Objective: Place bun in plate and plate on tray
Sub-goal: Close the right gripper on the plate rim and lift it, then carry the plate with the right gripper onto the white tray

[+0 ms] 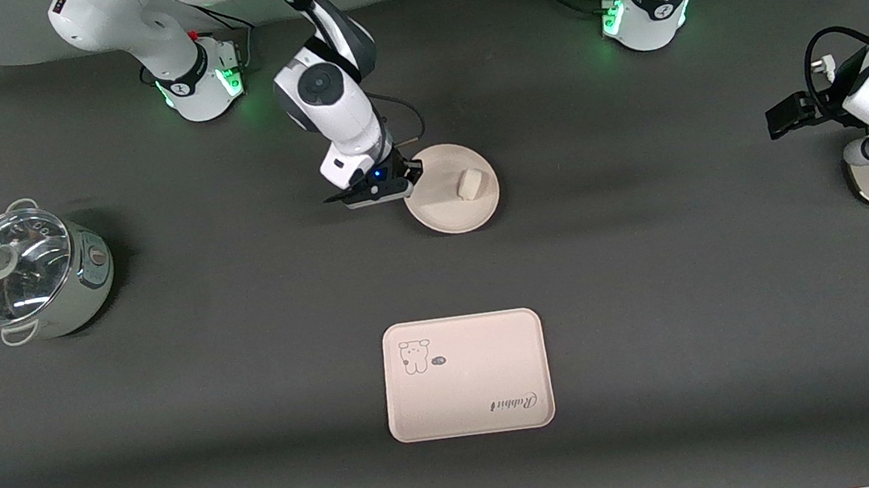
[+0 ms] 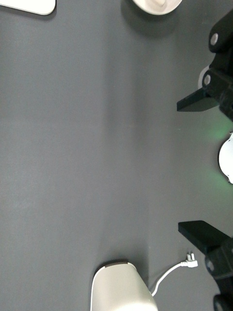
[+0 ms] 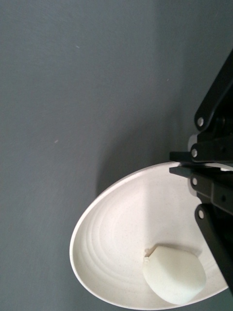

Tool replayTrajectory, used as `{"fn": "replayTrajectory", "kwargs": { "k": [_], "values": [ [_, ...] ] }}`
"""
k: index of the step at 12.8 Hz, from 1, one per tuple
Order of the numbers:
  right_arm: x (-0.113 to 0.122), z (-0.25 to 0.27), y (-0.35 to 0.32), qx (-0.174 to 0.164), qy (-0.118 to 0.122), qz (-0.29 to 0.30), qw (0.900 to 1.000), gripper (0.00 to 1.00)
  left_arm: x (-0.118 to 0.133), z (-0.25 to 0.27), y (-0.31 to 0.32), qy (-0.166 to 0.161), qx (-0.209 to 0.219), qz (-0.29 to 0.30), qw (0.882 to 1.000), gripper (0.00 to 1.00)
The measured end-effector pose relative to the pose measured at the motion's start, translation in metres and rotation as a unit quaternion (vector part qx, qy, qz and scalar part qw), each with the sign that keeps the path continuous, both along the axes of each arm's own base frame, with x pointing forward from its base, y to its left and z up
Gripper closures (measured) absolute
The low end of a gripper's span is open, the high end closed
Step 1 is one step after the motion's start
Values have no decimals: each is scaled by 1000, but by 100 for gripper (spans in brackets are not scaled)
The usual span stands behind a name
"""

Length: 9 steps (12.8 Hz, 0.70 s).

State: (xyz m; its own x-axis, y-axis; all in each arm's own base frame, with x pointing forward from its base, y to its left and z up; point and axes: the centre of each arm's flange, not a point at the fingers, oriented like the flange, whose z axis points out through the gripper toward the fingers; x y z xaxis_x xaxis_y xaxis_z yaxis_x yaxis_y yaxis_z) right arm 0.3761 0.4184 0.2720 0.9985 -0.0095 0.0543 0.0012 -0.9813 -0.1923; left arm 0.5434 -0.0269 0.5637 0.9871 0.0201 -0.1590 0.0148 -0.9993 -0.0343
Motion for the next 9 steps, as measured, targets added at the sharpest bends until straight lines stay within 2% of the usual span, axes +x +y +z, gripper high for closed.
{"fn": "replayTrajectory", "kwargs": {
  "k": [2,4,6,9],
  "values": [
    [10,57,-14,19,-3,18,1000,96,0,0,0,-1,0,0,1000,0],
    [15,103,-29,63,-2,29,998,96,0,0,0,-1,0,0,1000,0],
    [23,115,-41,97,1,38,995,96,0,0,0,-1,0,0,1000,0],
    [52,98,-45,93,1,26,995,96,0,0,0,-1,0,0,1000,0]
  ]
}}
